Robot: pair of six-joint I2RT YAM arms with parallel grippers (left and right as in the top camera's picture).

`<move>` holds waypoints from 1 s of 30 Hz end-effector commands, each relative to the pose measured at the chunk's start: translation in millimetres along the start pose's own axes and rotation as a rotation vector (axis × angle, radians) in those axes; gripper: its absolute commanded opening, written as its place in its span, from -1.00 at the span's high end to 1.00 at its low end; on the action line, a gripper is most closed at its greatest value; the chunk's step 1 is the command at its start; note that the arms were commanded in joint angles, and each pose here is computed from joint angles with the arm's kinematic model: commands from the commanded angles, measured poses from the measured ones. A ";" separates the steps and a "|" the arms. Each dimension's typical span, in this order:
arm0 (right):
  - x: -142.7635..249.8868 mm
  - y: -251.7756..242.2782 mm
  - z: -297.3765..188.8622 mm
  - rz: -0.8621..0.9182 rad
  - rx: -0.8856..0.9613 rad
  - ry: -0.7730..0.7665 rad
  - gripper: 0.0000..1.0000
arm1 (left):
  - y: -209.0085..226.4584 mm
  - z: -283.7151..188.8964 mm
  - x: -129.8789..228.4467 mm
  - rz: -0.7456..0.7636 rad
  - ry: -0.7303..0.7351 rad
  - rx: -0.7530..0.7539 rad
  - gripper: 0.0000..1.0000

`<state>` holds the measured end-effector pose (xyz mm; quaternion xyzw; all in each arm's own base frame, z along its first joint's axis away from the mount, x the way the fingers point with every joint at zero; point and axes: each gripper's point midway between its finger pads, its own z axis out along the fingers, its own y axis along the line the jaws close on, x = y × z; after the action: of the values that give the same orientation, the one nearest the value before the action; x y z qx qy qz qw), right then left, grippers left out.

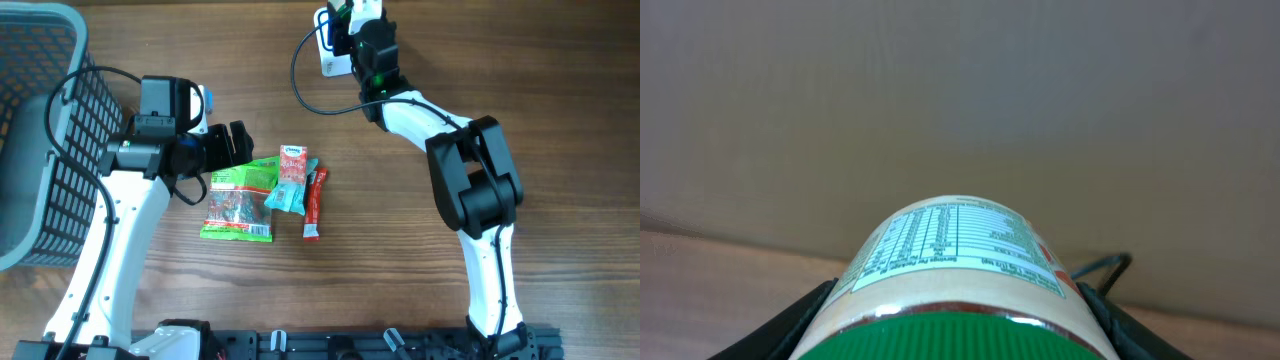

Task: Scan the item barcode
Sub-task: 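Carry the jar up to the white scanner and hold its label there, then move the jar right and set it down on the table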

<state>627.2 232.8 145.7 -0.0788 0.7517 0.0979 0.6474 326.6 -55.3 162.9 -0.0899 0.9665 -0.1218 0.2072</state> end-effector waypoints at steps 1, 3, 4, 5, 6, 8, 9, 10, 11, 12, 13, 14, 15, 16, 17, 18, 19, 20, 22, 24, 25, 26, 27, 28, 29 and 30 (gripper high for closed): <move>-106.8 7.5 -34.4 0.004 -0.032 -0.110 0.86 | -3.6 0.3 -0.2 -0.004 0.003 0.013 -1.00; -131.1 6.6 -51.7 0.002 -0.031 -0.091 0.85 | -3.6 0.3 -0.2 -0.004 0.003 0.013 -1.00; -145.9 5.6 -66.4 -0.001 -0.029 -0.066 0.85 | -3.6 0.3 -0.2 -0.004 0.003 0.013 -1.00; -153.5 4.8 -76.1 -0.003 -0.028 -0.046 0.85 | -3.6 0.3 -0.2 -0.004 0.003 0.013 -1.00; -162.4 3.7 -93.2 -0.009 -0.029 -0.002 0.85 | -3.6 0.3 -0.2 -0.004 0.003 0.013 -1.00; -167.4 -0.4 -124.8 -0.022 -0.023 0.096 0.81 | -3.6 0.3 -0.2 -0.004 0.003 0.013 -1.00; -166.7 -2.7 -140.8 -0.029 -0.019 0.148 0.79 | -3.6 0.3 -0.2 -0.004 0.003 0.013 -1.00; -162.6 -5.7 -156.9 -0.038 -0.015 0.207 0.78 | -3.6 0.3 -0.2 -0.004 0.003 0.013 -1.00; -157.9 -8.7 -169.3 -0.044 -0.010 0.256 0.78 | -3.6 0.3 -0.2 -0.004 0.003 0.013 -1.00; -148.7 -13.3 -184.8 -0.050 -0.002 0.325 0.76 | -3.6 0.3 -0.2 -0.004 0.003 0.013 -1.00; -137.0 -18.9 -200.4 -0.058 0.008 0.401 0.69 | -3.6 0.3 -0.2 -0.004 0.003 0.013 -1.00; -123.6 -25.8 -215.5 -0.065 0.023 0.481 0.64 | -3.6 0.3 -0.2 -0.004 0.003 0.013 -1.00; -107.9 -34.0 -230.7 -0.070 0.041 0.569 0.65 | -3.6 0.3 -0.2 -0.004 0.003 0.013 -1.00; -91.5 -43.6 -244.8 -0.073 0.065 0.657 0.65 | -3.6 0.3 -0.2 -0.004 0.003 0.013 -1.00; -74.0 -53.7 -259.8 -0.075 0.088 0.753 0.66 | -3.6 0.3 -0.2 -0.004 0.003 0.013 -1.00; -52.4 -66.0 -277.1 -0.072 0.115 0.870 0.67 | -3.6 0.3 -0.2 -0.004 0.003 0.013 -1.00; -40.5 -73.5 -286.8 -0.065 0.133 0.932 0.71 | -3.6 0.3 -0.2 -0.004 0.003 0.013 -1.00; -25.2 -83.0 -297.3 -0.040 0.164 1.004 0.71 | -3.6 0.3 -0.2 -0.004 0.003 0.013 -1.00; 0.4 -101.2 -311.0 0.032 0.234 1.093 0.71 | -3.6 0.3 -0.2 -0.004 0.003 0.013 -1.00; 22.0 -117.3 -319.7 0.092 0.294 1.143 0.71 | -3.6 0.3 -0.2 -0.004 0.003 0.013 -1.00; 37.0 -127.9 -324.7 0.128 0.330 1.171 0.71 | -3.6 0.3 -0.2 -0.004 0.003 0.013 -1.00; 48.2 -135.7 -328.4 0.160 0.360 1.185 0.71 | -3.6 0.3 -0.2 -0.004 0.003 0.013 -1.00; 59.6 -143.5 -331.7 0.194 0.392 1.194 0.71 | -3.6 0.3 -0.2 -0.004 0.003 0.013 -1.00; 70.1 -150.9 -334.0 0.226 0.421 1.197 0.70 | -3.6 0.3 -0.2 -0.004 0.003 0.013 -1.00; 77.7 -156.4 -335.5 0.244 0.437 1.197 0.71 | -3.6 0.3 -0.2 -0.004 0.003 0.013 -1.00; 90.2 -165.2 -336.8 0.263 0.457 1.191 0.70 | -3.6 0.3 -0.2 -0.004 0.003 0.013 -1.00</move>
<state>340.0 12.9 127.6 0.0506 0.9908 -0.0398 0.1188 326.6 -55.3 162.9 -0.0901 0.9665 -0.1219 0.2072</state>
